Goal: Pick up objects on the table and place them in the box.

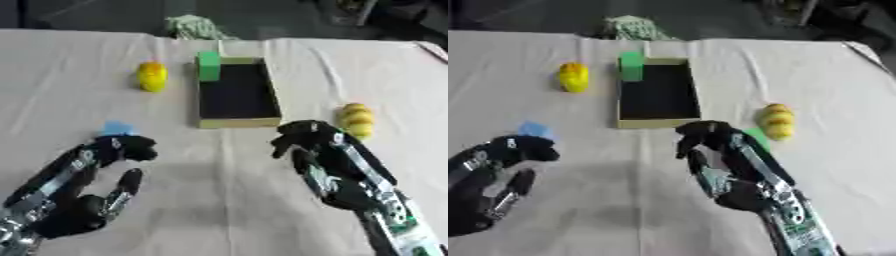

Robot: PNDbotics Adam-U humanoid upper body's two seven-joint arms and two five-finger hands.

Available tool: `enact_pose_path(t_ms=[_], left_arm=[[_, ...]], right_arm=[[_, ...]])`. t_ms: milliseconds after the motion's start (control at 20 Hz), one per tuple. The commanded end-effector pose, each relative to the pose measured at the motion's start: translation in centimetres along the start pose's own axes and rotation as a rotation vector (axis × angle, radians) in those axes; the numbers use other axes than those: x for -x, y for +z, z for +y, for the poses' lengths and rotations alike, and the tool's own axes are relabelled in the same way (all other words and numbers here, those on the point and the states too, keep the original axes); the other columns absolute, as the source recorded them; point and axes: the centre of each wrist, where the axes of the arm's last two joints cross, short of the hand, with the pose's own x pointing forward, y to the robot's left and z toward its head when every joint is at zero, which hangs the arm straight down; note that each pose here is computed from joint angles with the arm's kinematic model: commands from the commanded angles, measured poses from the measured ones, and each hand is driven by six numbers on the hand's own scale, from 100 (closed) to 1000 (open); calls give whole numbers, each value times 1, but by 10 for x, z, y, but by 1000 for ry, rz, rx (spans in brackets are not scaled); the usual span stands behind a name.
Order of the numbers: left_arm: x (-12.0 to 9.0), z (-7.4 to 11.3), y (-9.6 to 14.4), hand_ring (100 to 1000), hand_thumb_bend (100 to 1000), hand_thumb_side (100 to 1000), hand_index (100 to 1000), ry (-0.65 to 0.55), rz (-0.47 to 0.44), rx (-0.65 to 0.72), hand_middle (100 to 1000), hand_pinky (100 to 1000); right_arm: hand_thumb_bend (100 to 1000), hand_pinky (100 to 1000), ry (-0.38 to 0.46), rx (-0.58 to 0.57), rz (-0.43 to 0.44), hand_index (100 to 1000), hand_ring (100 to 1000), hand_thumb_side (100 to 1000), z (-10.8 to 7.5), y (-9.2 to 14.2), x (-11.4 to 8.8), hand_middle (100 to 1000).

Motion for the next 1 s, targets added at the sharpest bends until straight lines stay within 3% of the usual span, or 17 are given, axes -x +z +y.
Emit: enact_pose_path(t_ms=[50,250,500,650,1000], left_arm=[[-7,3,-1,781,100,525,861,-14,-26,-4,709,829],[-8,4,-2,781,100,523,862,-8,-31,-3,707,829],[-10,12,-1,774,100,439,860,-57,-41,0,693,826],[-15,30,0,771,100,317,863,-154,-44,-23,700,821],[-45,84,0,778,100,286,874,-439,5,-130,734,814]], right_arm=[[100,739,18,-5,-24,779,579,423,-4,-2,-6,568],[100,736,22,-5,-31,773,573,423,-5,-3,-6,562],[100,742,24,-12,-28,788,591,422,-4,-3,-6,589],[100,742,29,-14,-19,789,592,422,-4,-2,-6,591],[100,742,40,-8,-3,789,592,421,-5,2,-5,590]])
